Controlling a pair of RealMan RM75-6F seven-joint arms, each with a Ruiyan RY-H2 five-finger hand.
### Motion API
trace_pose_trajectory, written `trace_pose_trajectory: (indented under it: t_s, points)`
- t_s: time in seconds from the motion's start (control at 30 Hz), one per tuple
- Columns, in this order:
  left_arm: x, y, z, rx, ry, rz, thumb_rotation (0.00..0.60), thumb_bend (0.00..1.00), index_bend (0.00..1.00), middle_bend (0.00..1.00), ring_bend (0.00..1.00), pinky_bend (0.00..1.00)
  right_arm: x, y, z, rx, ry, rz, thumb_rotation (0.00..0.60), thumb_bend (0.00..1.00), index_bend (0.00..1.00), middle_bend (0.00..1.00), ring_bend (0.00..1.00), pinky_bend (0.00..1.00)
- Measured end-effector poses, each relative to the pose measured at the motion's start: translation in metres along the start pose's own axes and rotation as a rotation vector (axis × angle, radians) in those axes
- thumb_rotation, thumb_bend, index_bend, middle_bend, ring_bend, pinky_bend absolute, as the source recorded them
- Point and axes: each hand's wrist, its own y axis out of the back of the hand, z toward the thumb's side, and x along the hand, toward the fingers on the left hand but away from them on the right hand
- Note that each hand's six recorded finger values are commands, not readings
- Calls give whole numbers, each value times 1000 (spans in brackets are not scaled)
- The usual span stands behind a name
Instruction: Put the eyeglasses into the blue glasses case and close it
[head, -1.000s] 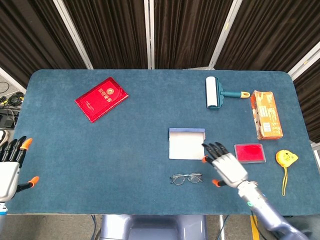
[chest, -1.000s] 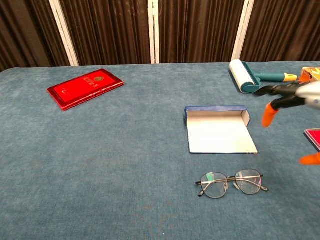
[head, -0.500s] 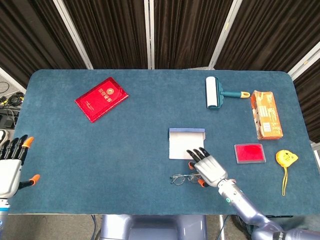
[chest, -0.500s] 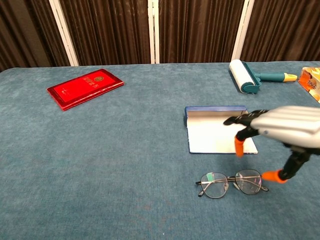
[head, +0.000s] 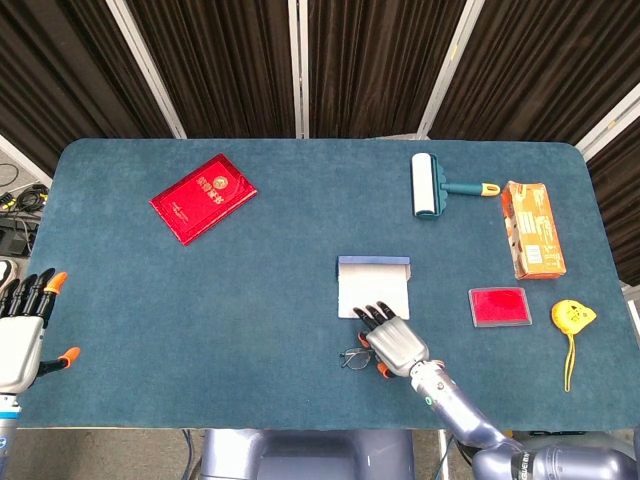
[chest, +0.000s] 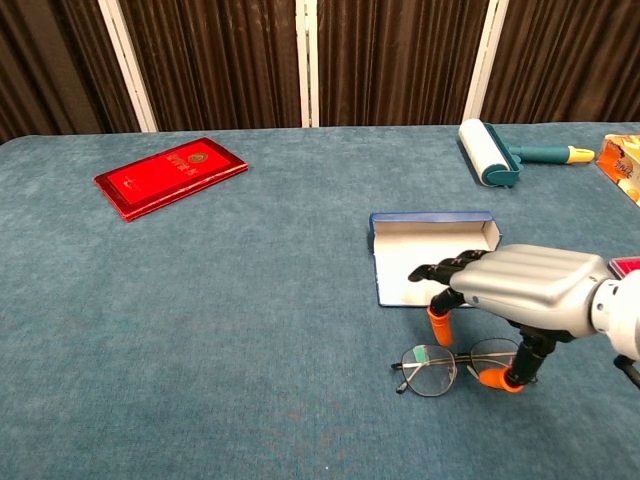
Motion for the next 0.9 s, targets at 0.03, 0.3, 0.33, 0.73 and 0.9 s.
trace_pose_trajectory:
  t_s: [0.03, 0.3, 0.33, 0.73, 0.9]
  points:
    - [0, 0, 0, 0, 1, -1, 600, 0, 0, 0, 0, 0, -1, 0, 1, 0, 2, -2, 600, 225, 444, 0, 0, 0]
    - [1, -1, -1, 2, 5, -3, 600, 0, 0, 0, 0, 0, -4, -4, 1, 37, -6, 0, 600, 227, 447, 0, 0, 0]
    - [1, -1, -1, 2, 5, -3, 600, 0, 0, 0, 0, 0, -4, -5, 1, 40, -9, 4, 600, 227, 447, 0, 0, 0]
    - [2, -1, -2, 2, 8, -3, 600, 0, 0, 0, 0, 0, -4, -12, -4, 32, -12, 22, 600, 274, 528, 0, 0, 0]
    - [3, -1, -2, 4, 11, -4, 600, 0, 0, 0, 0, 0, -5, -15, -5, 43, -13, 23, 600, 295, 568, 0, 0, 0]
